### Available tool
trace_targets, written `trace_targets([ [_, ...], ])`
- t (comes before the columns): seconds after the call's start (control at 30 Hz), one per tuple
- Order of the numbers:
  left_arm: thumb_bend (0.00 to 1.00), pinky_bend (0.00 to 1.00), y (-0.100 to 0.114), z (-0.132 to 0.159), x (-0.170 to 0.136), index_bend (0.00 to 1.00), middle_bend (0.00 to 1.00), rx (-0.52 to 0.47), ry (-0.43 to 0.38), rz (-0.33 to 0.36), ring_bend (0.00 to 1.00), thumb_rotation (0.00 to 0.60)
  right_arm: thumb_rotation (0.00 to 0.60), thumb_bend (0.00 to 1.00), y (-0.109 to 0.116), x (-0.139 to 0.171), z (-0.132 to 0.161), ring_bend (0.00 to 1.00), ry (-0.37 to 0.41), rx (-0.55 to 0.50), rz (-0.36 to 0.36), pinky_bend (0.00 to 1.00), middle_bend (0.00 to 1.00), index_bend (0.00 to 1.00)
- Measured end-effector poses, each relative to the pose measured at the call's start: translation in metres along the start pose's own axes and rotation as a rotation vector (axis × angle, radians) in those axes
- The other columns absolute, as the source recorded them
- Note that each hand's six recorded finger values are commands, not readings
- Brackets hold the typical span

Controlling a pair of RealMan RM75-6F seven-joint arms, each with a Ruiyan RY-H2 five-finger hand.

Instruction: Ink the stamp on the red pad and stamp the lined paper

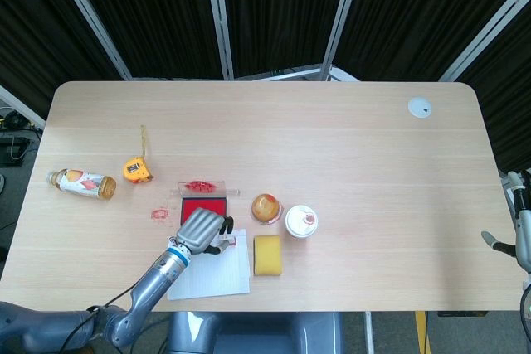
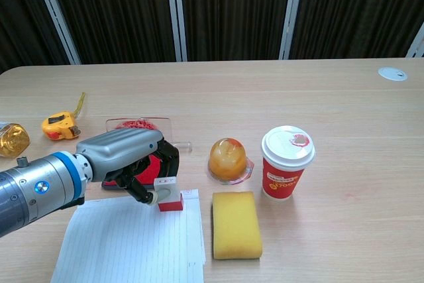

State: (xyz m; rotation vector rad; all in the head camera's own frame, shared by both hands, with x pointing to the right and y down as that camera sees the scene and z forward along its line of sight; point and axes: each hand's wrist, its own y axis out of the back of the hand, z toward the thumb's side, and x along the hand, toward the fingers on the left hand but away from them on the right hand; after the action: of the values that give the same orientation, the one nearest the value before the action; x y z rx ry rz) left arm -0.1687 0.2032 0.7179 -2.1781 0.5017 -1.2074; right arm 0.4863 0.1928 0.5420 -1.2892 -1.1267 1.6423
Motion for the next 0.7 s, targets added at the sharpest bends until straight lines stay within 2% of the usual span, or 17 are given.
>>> trace_targets([
  [0.7,0.37,0.89,-0.02,-0.003,0.006,0.57,0.56,0.031,0.014,-0.037,0.84,0.6,0.6,0.0,-0.002,-0.002,-0.002,0.0,-0.009,0.0,0.008,0.0,0.0,0.0],
])
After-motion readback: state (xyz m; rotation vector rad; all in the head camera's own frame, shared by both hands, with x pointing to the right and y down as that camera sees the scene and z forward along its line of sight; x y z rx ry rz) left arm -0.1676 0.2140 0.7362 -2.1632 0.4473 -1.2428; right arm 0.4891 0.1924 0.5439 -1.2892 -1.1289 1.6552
